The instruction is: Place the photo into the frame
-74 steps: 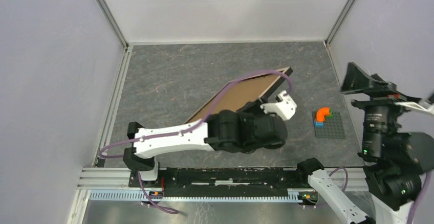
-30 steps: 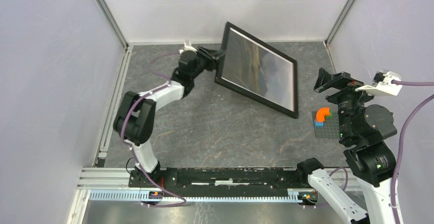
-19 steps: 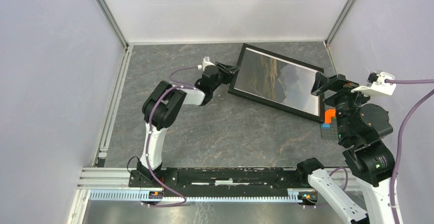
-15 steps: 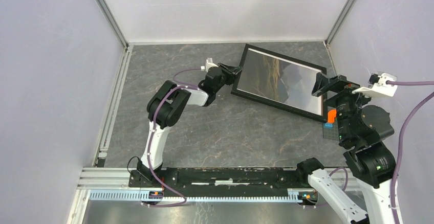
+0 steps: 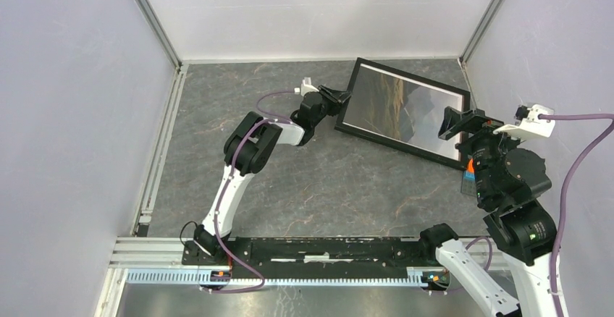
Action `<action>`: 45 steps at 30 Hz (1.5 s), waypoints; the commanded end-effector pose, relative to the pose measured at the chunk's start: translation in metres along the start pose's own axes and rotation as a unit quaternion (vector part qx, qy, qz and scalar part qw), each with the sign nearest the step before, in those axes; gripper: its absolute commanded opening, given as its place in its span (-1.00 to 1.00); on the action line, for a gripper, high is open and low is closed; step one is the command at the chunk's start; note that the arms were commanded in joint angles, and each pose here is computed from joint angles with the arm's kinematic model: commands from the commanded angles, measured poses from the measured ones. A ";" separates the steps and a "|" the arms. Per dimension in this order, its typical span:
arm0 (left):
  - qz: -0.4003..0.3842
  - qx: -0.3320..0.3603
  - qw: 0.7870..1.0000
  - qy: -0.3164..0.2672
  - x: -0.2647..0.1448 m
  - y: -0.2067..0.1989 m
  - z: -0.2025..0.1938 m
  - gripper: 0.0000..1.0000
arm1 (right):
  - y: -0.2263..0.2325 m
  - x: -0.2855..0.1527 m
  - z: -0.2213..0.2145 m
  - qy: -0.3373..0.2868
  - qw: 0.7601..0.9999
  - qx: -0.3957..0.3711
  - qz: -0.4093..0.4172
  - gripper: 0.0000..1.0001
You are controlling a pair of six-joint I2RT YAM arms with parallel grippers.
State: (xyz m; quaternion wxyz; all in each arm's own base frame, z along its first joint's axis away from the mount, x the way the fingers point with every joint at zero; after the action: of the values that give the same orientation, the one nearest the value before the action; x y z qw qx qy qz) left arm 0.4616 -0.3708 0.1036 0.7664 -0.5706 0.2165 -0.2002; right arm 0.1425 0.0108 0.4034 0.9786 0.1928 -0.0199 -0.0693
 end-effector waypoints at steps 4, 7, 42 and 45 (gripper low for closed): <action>0.059 0.112 0.992 0.024 -0.006 0.006 0.026 0.21 | -0.001 -0.002 -0.003 0.002 1.000 0.003 0.002 0.96; 0.123 0.165 0.977 0.063 -0.014 0.004 0.035 0.44 | 0.002 0.001 -0.005 0.006 1.000 0.002 0.011 0.96; -0.139 0.460 0.877 -0.017 -0.495 -0.336 0.109 1.00 | 0.033 -0.028 0.047 -0.026 0.979 -0.099 0.179 0.96; -0.139 0.467 0.872 -0.041 -0.510 -0.337 0.112 1.00 | 0.036 -0.029 0.049 -0.018 0.976 -0.103 0.188 0.96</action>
State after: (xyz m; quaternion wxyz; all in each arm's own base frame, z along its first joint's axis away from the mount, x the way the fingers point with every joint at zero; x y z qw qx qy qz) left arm 0.0974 -0.1059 0.4998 0.9051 -0.1995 0.0218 -0.3748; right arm 0.1243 0.0305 0.4446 0.9905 0.0887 -0.0427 0.0956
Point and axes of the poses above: each gripper's point midway between its finger pads, its own x axis out along the fingers, its own y axis along the line the jaws close on, z = x × y, the point moved 7 cm from there along -x, back along the fingers, and after that the axes turned 4 degrees about x, right-handed, at the moved point
